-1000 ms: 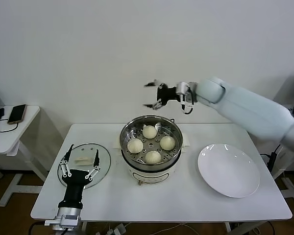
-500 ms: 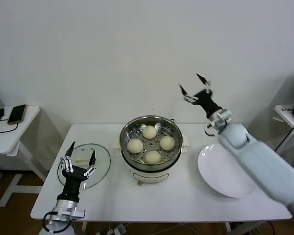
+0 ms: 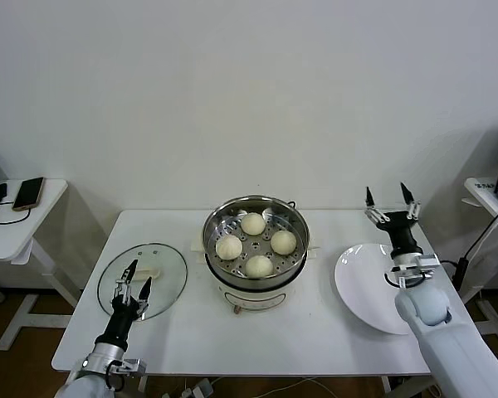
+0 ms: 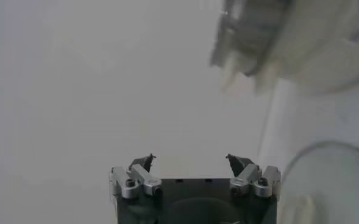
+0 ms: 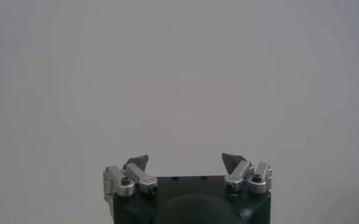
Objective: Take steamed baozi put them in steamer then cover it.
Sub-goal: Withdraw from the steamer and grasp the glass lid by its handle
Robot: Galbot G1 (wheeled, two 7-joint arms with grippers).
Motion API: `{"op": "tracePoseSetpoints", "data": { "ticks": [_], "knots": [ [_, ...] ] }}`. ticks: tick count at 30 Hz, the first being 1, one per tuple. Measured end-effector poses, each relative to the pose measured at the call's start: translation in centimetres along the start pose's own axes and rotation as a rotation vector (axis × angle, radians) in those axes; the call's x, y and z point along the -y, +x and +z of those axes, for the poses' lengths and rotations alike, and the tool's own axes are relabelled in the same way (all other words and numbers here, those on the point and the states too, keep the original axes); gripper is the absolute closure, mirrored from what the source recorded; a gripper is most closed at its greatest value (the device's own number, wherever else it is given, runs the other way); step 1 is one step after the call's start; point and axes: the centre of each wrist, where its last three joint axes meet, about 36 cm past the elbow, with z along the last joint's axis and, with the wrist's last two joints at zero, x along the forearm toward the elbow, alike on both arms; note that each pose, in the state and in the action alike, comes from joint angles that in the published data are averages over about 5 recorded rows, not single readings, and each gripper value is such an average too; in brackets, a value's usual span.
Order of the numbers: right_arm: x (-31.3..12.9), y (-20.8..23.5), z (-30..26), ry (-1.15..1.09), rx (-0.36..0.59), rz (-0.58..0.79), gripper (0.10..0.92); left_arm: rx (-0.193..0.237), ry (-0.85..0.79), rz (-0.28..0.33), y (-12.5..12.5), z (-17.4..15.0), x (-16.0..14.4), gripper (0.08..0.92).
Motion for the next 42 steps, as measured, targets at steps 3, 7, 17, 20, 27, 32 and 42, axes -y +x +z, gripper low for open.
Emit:
{"op": "tracePoseSetpoints", "data": {
  "ticks": [3, 7, 17, 20, 27, 32, 42],
  "knots": [
    [0.2, 1.9, 0.4, -0.005, -0.019, 0.035, 0.200, -0.006, -0.044, 0.022, -0.6, 0.7, 1.1, 0.177],
    [0.4, 4.1, 1.1, -0.007, -0.045, 0.072, 0.200, -0.019, -0.091, 0.043, -1.7, 1.7, 2.1, 0.177],
    [0.9, 7.5, 2.1, -0.007, -0.091, 0.129, 0.200, -0.056, -0.144, 0.072, -4.3, 3.3, 3.7, 0.177],
    [1.0, 8.0, 2.3, -0.006, -0.096, 0.136, 0.200, -0.066, -0.148, 0.072, -5.0, 3.5, 4.1, 0.177],
    [1.1, 8.7, 2.6, 0.001, -0.106, 0.145, 0.200, -0.085, -0.151, 0.057, -6.7, 3.7, 4.3, 0.177],
    [1.2, 9.2, 2.9, 0.010, -0.112, 0.146, 0.200, -0.091, -0.156, 0.056, -7.7, 3.6, 4.5, 0.177],
    [1.4, 9.5, 2.9, 0.023, -0.117, 0.149, 0.200, -0.102, -0.151, 0.060, -9.5, 3.9, 5.2, 0.202]
  ]
}}
